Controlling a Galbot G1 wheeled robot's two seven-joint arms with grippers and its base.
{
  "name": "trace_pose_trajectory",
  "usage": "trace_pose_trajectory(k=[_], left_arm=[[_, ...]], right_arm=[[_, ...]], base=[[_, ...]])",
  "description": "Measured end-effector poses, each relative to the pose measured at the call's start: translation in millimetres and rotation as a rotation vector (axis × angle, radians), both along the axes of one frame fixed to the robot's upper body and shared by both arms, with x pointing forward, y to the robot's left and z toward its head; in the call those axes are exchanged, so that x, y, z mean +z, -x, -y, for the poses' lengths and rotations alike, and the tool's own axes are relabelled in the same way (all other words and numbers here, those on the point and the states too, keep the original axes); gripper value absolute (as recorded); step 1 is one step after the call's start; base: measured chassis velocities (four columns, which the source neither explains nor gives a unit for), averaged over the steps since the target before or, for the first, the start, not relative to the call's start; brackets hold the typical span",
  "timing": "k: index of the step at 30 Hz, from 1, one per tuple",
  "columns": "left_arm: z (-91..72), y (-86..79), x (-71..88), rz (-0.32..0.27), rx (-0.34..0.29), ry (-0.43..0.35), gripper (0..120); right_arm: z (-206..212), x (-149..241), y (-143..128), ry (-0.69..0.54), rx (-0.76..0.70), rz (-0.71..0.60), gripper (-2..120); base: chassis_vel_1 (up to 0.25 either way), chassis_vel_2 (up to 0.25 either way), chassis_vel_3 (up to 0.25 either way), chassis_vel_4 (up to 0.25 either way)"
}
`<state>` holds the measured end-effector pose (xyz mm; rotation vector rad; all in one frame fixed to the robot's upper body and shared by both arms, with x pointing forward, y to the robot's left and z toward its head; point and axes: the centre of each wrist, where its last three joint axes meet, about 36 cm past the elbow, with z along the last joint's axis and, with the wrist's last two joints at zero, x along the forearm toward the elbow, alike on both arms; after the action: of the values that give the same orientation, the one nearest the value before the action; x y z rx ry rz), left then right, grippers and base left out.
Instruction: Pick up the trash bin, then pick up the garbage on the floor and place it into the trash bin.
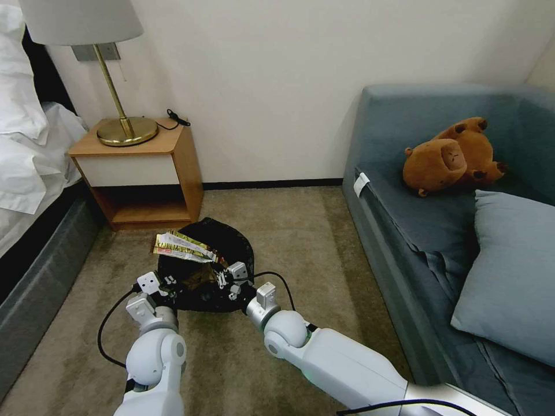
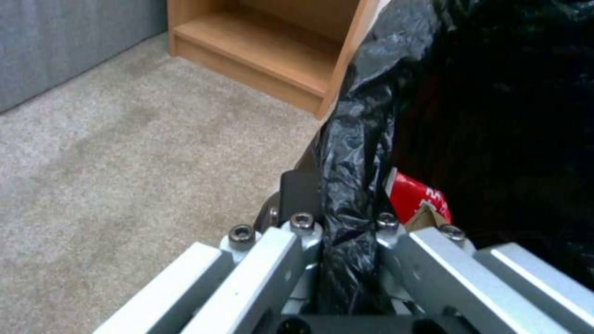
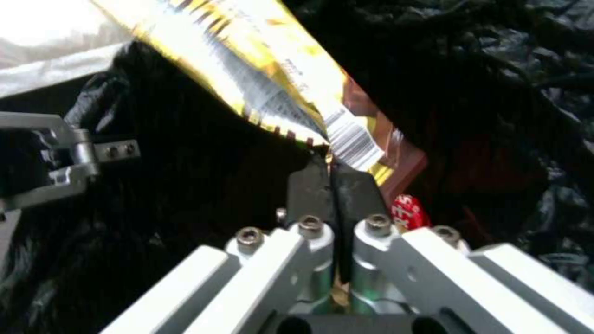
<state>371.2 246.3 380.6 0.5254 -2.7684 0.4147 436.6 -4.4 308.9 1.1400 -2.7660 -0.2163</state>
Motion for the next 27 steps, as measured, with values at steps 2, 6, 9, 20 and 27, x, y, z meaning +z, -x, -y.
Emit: trace_pose_trajectory(k=[2,6,9,20,27], left_arm=[[0.0,0.4,-0.2,-0.001,0.0,-0.001,1],[0.4,0.8,-0.4,-0.002,0.0,-0.005,1],[0.7,0.8,-0.4,-0.002,-0.001,-0.006,1],[1.2,1.5,0.2,-0.002,0.0,-0.011,1],[0.6,1.6,-1.0,-0.005,0.001,-0.008,1]], right_arm=[[1.8,-0.8,0.1,0.009,0.0,-0.002,11],[4.2,-0.1,0.6,0.017,-0.001,0.002,25],[4.8,0.1,0.7,0.018,-0.001,0.003,30],[7.6,1.4,1.3,0.034,0.001,0.029,75],[6.1,4.2,-0.6,0.029,-0.001,0.043,98]], base=[[0.0,0.0,0.0,0.0],[0.0,0.0,0.0,0.0],[0.0,0.0,0.0,0.0],[0.0,0.0,0.0,0.0],[0.0,0.0,0.0,0.0]])
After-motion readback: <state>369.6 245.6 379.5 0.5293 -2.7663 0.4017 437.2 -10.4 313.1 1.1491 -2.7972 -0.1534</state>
